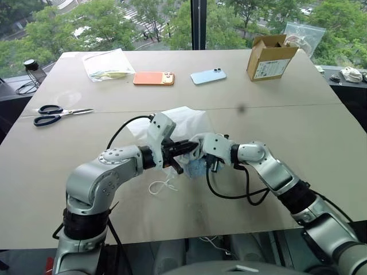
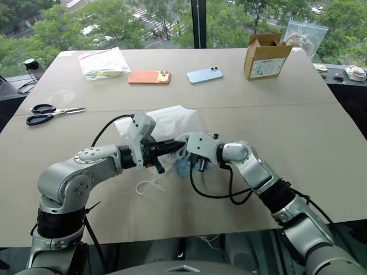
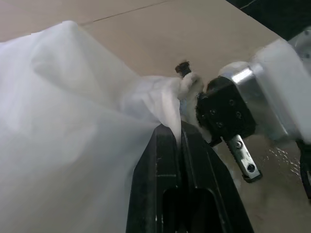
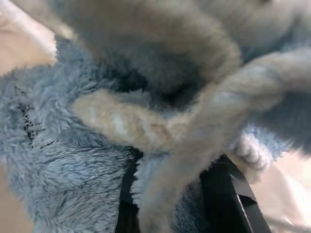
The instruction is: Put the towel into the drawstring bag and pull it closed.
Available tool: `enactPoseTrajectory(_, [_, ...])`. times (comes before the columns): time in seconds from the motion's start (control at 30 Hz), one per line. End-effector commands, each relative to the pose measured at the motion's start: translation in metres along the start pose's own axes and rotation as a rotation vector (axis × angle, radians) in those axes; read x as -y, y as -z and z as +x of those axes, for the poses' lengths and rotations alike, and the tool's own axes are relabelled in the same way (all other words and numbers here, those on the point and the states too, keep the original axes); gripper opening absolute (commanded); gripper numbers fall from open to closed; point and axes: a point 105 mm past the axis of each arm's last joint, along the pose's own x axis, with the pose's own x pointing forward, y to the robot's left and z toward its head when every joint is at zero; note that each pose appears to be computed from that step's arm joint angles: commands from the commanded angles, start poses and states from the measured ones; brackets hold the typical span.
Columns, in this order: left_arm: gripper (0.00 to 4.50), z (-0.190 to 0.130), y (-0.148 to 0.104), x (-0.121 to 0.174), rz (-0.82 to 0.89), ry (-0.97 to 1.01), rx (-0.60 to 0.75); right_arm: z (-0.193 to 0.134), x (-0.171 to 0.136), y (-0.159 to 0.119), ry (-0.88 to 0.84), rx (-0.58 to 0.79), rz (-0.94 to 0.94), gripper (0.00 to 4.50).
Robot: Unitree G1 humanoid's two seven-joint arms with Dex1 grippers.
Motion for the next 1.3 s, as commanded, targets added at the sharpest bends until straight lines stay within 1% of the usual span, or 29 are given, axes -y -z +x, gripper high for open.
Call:
enactPoseTrajectory(0.03, [0.0, -0.01, 0.006, 0.014, 0.023, 0.044, -0.019, 0.002, 0.019, 0.005, 0.089, 0.111, 0.589, 0.02])
enactPoseTrajectory(0.1, [0.0, -0.016, 0.014, 0.012, 0.01, 0.017, -0.042, -0.001, 0.029, 0.002, 0.112, 0.215, 0.844, 0.02])
enactPoseTrajectory(0.17, [0.0, -0.021, 0.022, 0.01, 0.008, -0.002, -0.063, -0.007, 0.038, 0.003, 0.136, 0.293, 1.035, 0.02])
enactPoseTrajectory(0.3, [0.0, -0.016, 0.02, 0.01, 0.018, -0.012, -0.046, -0.006, 0.041, -0.007, 0.133, 0.411, 1.268, 0.02])
enactPoseTrajectory(0.4, [0.0, -0.004, 0.008, 0.009, 0.017, -0.015, 0.002, 0.009, 0.028, -0.031, 0.054, 0.452, 1.317, 0.02])
enactPoseTrajectory(0.43, [0.0, 0.0, 0.002, 0.008, 0.017, -0.02, 0.027, 0.016, 0.024, -0.039, 0.051, 0.458, 1.292, 0.02])
enactPoseTrajectory(0.5, [0.0, 0.008, -0.01, 0.006, -0.005, -0.022, 0.075, 0.025, 0.018, -0.05, 0.064, 0.455, 1.172, 0.02])
enactPoseTrajectory(0.53, [0.0, 0.01, -0.018, 0.006, -0.027, -0.016, 0.105, 0.031, 0.012, -0.046, 0.087, 0.407, 1.083, 0.02])
enactPoseTrajectory(0.57, [0.0, 0.011, -0.023, 0.007, -0.046, -0.006, 0.126, 0.034, 0.007, -0.042, 0.099, 0.377, 1.013, 1.0])
enactPoseTrajectory(0.6, [0.0, 0.012, -0.027, 0.007, -0.062, 0.002, 0.14, 0.035, 0.004, -0.04, 0.104, 0.377, 0.999, 1.3])
enactPoseTrajectory(0.63, [0.0, 0.013, -0.029, 0.008, -0.075, 0.006, 0.143, 0.035, 0.002, -0.039, 0.108, 0.385, 0.988, 1.7])
enactPoseTrajectory(0.7, [0.0, 0.015, -0.027, 0.009, -0.081, 0.01, 0.131, 0.032, 0.0, -0.036, 0.129, 0.387, 0.932, 2.68])
enactPoseTrajectory(0.73, [0.0, 0.018, -0.025, 0.01, -0.083, 0.012, 0.122, 0.031, -0.002, -0.034, 0.143, 0.388, 0.908, 2.98])
enactPoseTrajectory(0.77, [0.0, 0.021, -0.024, 0.012, -0.085, 0.014, 0.115, 0.031, -0.002, -0.032, 0.159, 0.392, 0.912, 3.45])
enactPoseTrajectory(0.87, [0.0, 0.027, -0.019, 0.016, -0.107, 0.023, 0.095, 0.032, 0.006, -0.024, 0.202, 0.396, 0.947, 3.45])
enactPoseTrajectory(0.9, [0.0, 0.028, -0.017, 0.017, -0.11, 0.021, 0.089, 0.032, 0.009, -0.027, 0.195, 0.423, 0.979, 2.93])
enactPoseTrajectory(0.93, [0.0, 0.028, -0.016, 0.017, -0.115, 0.02, 0.087, 0.031, 0.014, -0.033, 0.185, 0.467, 1.027, 2.56])
enactPoseTrajectory(1.03, [0.0, 0.026, -0.015, 0.016, -0.136, 0.013, 0.091, 0.021, 0.033, -0.058, 0.143, 0.655, 1.198, 1.17])
enactPoseTrajectory(1.07, [0.0, 0.026, -0.016, 0.015, -0.149, 0.011, 0.097, 0.016, 0.04, -0.06, 0.14, 0.699, 1.248, 0.81])
enactPoseTrajectory(1.1, [0.0, 0.026, -0.017, 0.015, -0.161, 0.011, 0.102, 0.014, 0.045, -0.061, 0.131, 0.724, 1.295, 0.3])
enactPoseTrajectory(1.13, [0.0, 0.027, -0.019, 0.017, -0.169, 0.022, 0.112, 0.014, 0.046, -0.06, 0.112, 0.727, 1.321, 0.02])
enactPoseTrajectory(1.23, [0.0, 0.033, -0.03, 0.027, -0.183, 0.078, 0.149, 0.026, 0.035, -0.064, 0.033, 0.679, 1.305, 0.01])
enactPoseTrajectory(1.3, [0.0, 0.037, -0.037, 0.031, -0.196, 0.098, 0.173, 0.037, 0.025, -0.069, -0.001, 0.646, 1.256, 0.01])
